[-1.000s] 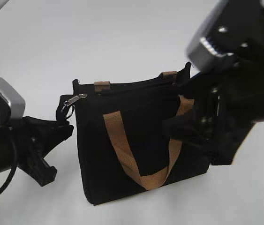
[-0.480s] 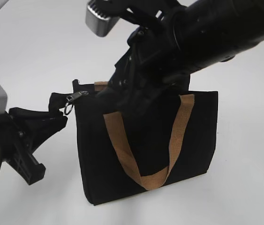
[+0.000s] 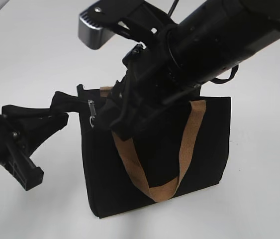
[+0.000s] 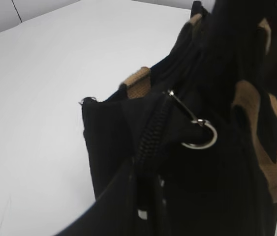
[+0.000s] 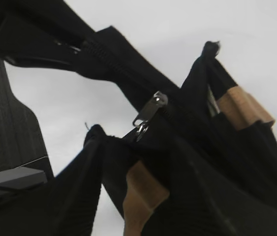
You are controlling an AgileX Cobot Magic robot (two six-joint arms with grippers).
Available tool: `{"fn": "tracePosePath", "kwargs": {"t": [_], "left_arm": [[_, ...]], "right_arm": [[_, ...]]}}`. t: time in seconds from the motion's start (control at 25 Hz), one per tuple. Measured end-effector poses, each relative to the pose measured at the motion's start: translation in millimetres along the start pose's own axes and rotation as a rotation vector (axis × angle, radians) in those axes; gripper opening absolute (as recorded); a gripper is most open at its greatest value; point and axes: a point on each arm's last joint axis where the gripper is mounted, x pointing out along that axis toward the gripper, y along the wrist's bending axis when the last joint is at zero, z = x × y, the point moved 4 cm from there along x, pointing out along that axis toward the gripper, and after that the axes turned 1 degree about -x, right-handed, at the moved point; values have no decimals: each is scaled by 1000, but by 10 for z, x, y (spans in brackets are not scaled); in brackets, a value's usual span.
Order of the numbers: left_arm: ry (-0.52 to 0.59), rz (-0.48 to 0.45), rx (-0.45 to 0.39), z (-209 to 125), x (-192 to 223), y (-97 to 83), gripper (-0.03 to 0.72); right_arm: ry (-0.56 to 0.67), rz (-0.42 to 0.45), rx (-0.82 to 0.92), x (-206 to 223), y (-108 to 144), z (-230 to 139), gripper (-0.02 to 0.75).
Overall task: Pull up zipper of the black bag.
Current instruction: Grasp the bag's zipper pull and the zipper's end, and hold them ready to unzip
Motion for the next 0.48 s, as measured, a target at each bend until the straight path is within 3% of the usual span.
{"fn": "tracePosePath", "kwargs": {"t": [0.48], "left_arm": [[-222, 53, -63, 293, -49, 79, 24]], "right_arm": [[-3, 27, 34, 29, 26, 2, 322]]}}
